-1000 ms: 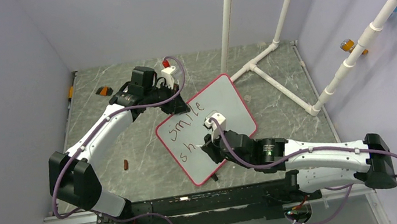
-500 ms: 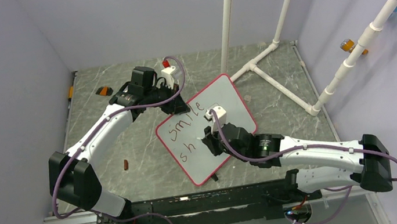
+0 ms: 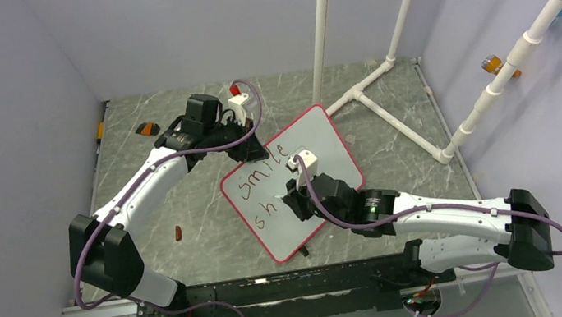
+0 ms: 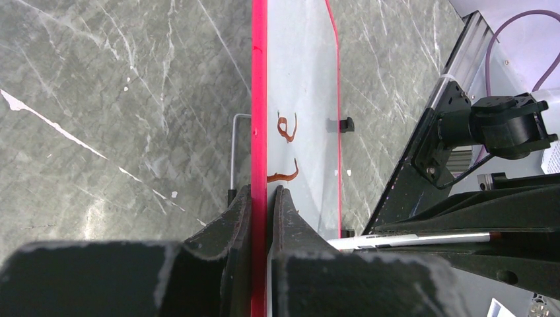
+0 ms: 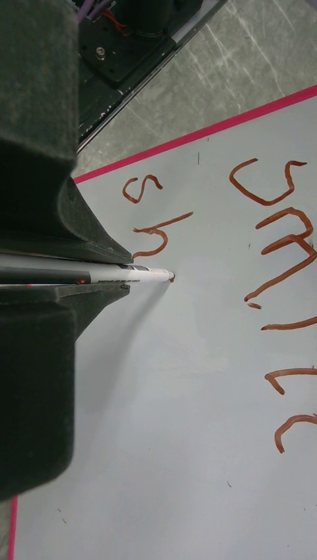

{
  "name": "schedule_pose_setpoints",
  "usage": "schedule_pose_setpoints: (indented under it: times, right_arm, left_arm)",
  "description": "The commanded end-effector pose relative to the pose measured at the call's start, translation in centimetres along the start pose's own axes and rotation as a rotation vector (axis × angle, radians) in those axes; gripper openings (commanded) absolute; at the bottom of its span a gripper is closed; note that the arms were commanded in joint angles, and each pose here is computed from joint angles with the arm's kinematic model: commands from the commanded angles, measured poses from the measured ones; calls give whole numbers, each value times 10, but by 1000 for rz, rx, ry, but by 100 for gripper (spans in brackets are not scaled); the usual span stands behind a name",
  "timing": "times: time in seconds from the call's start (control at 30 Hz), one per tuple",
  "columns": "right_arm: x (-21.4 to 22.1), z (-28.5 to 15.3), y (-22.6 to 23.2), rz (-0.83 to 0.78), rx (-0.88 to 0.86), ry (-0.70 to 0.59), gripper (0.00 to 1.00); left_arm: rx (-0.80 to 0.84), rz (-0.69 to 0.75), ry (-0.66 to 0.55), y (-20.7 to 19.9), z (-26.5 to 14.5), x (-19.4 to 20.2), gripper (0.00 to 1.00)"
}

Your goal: Write a sentence on the whiteboard

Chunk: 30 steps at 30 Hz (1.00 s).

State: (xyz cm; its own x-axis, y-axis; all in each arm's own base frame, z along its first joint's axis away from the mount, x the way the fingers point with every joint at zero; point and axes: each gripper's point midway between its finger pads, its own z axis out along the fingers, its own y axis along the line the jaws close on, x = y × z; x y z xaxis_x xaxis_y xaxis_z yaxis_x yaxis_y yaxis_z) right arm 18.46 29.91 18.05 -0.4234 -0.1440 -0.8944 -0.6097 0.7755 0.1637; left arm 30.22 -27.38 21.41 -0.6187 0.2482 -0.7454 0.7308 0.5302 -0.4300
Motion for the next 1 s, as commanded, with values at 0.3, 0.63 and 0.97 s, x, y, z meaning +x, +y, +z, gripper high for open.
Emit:
schedule_pose_setpoints:
  times: [0.3, 0.63, 0.97]
  right_arm:
    - [13, 1, -5, 32, 12, 21, 0]
    - [25, -9, -10, 53, 13, 53, 0]
    - [-15, -22, 6, 63, -61, -26, 0]
  left_arm:
    - [-98, 123, -109, 13, -12, -33, 0]
    - [-92, 125, -112, 13, -11, -36, 0]
    - [-97, 126, -107, 14, -10, -34, 0]
